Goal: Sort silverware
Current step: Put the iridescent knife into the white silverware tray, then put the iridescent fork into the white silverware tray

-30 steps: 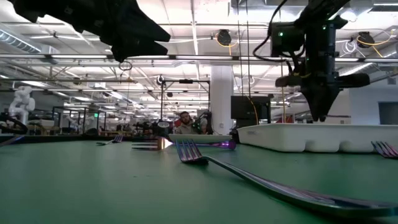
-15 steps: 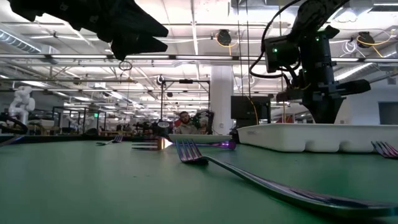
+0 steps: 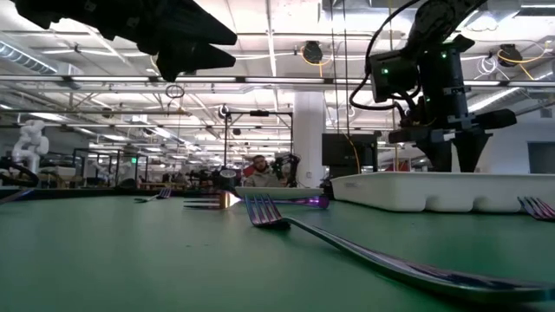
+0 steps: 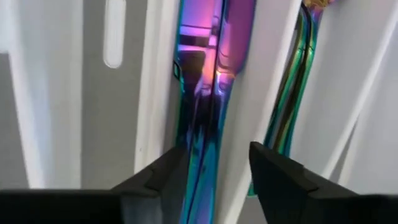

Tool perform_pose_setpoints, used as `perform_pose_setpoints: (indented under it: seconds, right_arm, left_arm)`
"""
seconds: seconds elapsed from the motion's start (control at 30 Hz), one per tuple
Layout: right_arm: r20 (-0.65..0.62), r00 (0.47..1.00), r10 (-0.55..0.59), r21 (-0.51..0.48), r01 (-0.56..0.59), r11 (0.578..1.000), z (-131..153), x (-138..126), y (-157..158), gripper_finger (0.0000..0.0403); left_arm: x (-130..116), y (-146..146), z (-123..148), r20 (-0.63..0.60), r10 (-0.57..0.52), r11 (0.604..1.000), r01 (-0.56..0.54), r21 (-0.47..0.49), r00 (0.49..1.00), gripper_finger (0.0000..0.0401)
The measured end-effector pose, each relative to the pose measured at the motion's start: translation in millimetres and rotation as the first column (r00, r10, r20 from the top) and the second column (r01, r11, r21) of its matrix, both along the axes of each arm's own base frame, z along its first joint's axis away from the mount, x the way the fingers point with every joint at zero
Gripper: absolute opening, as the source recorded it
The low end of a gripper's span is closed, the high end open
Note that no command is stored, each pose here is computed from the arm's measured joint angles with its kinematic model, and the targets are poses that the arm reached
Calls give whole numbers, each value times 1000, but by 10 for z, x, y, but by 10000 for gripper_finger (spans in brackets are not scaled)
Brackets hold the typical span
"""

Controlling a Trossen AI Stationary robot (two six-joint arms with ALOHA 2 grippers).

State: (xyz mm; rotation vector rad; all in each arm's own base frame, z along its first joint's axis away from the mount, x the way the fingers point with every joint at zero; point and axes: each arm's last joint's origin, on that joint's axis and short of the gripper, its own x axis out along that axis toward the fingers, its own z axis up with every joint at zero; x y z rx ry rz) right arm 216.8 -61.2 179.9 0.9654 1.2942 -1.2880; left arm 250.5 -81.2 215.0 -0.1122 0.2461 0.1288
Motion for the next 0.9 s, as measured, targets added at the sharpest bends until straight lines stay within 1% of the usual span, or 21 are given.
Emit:
perform_pose_setpoints:
  seconds: [0.13, 0.27, 0.43, 0.57, 0.67, 0.73, 0.8, 0.9]
  right_arm:
    - [5, 1000, 23, 17, -24, 1000, 49, -34, 14, 181]
    - [49, 998, 31, 17, -32, 999, 138, -70, 38, 184]
    - [146, 987, 72, -15, -70, 997, 294, -108, 120, 181]
    - [251, 957, 143, -66, -131, 989, 409, -84, 267, 181]
    - [335, 912, 237, -158, -193, 968, 475, -7, 407, 181]
    - [389, 865, 318, -225, -246, 943, 507, 73, 506, 181]
    - [435, 801, 412, -298, -304, 905, 545, 158, 608, 180]
    - [483, 671, 562, -410, -394, 823, 611, 292, 740, 181]
  left_arm:
    - [0, 0, -1, -1, 0, 1000, 0, 0, 1000, 215]
    - [-1, 0, -3, -3, 0, 1000, 0, 1, 1000, 215]
    - [-2, -5, -2, -3, -5, 1000, 5, 6, 1000, 215]
    - [-13, -56, 5, -5, -46, 999, 46, 16, 999, 215]
    - [-16, -137, 60, 11, -80, 997, 80, 19, 997, 215]
    - [-22, -194, 95, 23, -99, 995, 99, 11, 995, 215]
    - [-43, -251, 103, 26, -116, 993, 116, 2, 993, 215]
    - [-71, -300, 95, 23, -101, 995, 101, -16, 995, 215]
